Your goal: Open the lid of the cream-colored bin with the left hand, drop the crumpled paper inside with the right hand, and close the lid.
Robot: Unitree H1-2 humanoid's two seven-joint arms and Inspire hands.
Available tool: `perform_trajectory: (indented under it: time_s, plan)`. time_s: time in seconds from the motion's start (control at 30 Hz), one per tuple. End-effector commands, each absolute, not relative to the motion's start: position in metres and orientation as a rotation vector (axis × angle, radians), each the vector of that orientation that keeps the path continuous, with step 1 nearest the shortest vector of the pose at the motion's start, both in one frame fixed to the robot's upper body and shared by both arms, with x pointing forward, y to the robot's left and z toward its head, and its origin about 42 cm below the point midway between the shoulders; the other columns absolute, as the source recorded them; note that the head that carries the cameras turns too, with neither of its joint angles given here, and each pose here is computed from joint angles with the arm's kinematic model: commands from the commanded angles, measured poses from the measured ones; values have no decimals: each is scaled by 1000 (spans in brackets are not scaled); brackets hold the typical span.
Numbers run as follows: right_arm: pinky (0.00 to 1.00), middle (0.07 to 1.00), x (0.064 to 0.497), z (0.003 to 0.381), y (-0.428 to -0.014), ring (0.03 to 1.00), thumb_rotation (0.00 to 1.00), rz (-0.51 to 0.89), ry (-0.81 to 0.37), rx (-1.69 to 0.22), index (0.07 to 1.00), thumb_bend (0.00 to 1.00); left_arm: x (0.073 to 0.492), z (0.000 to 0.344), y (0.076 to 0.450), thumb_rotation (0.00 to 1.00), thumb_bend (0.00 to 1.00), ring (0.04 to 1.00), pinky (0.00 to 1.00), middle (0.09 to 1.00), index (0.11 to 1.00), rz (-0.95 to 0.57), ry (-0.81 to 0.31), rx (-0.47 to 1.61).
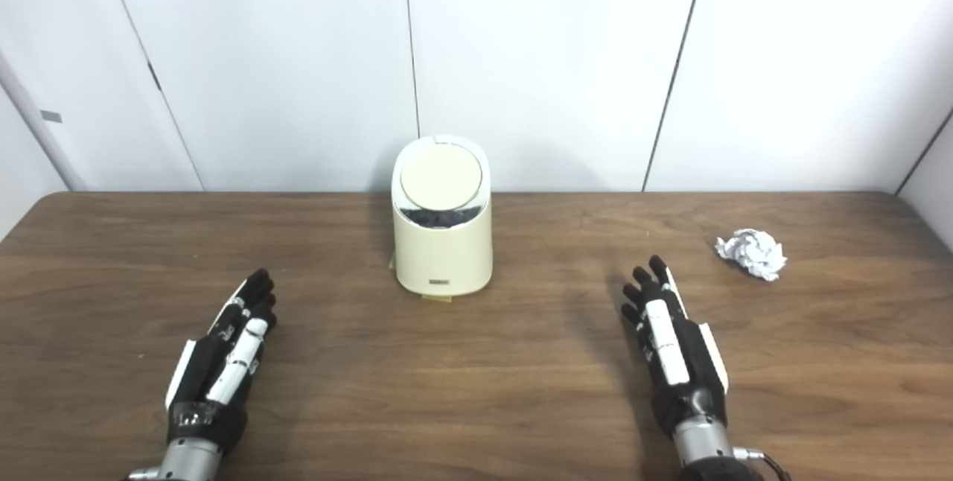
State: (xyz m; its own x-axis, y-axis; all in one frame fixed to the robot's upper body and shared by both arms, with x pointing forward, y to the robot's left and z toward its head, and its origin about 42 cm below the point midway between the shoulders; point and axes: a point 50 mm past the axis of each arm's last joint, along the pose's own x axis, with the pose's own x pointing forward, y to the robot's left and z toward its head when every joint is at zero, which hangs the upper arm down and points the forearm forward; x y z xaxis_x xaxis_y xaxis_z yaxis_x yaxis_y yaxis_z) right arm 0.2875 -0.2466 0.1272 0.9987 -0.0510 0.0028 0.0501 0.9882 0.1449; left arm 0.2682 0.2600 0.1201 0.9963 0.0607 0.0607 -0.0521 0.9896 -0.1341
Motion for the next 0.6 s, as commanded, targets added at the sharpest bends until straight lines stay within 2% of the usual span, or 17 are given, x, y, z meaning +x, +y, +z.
perform_trajectory:
  time_s: [0.0,0.17,0.4,0.5,0.57]
  plan:
    - [926,961,297,145,-243,937,792,-26,-95,150,990,575,277,129,260,467,384,985,1000,962,973,34,-126,-124]
    - [926,962,296,143,-241,938,793,-24,-95,146,991,600,276,127,262,466,363,985,1000,966,980,36,-121,-119]
    - [923,963,297,140,-239,939,796,-31,-96,137,991,601,278,125,265,471,383,980,1000,968,979,35,-116,-108]
    - [925,963,299,139,-239,942,795,-30,-96,140,991,580,282,137,269,385,374,968,991,962,976,45,-140,-64]
    - [933,967,301,137,-240,947,799,-26,-97,143,995,572,286,147,273,316,464,945,939,943,959,50,-164,-42]
